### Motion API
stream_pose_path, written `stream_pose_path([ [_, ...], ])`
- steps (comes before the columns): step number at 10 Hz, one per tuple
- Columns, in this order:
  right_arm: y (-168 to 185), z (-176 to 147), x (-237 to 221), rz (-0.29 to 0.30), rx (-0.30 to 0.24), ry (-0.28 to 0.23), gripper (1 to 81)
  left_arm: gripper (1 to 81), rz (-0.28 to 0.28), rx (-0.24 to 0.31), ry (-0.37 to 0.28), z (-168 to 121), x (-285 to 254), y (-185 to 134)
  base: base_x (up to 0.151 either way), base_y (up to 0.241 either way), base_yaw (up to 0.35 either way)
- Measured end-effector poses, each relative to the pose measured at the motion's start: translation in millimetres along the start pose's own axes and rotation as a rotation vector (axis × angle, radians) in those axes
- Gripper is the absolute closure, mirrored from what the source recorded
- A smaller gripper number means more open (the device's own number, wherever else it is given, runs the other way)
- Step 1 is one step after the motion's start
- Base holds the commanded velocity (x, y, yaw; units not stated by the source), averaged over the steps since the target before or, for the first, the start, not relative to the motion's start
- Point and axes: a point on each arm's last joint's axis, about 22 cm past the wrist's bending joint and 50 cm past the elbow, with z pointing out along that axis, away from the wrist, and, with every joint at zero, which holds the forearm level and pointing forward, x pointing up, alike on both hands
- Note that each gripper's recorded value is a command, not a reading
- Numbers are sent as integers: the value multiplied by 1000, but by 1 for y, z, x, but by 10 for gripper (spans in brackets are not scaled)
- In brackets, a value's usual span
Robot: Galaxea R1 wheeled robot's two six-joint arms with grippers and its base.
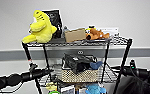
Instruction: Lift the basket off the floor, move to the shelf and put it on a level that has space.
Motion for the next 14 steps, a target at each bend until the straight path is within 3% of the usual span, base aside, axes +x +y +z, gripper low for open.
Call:
stream_pose_path([
  [3,22,-23,-54,76,-35,-56,10,10,-63,28,-26,-25,-55,-24,0,0,0],
  [9,77,-37,-192,273,-120,-222,10,10,-231,107,-82,-66,-201,-83,0,0,0],
  [14,101,-61,-281,389,-178,-308,10,10,-303,176,-180,-93,-327,-120,0,0,0],
])
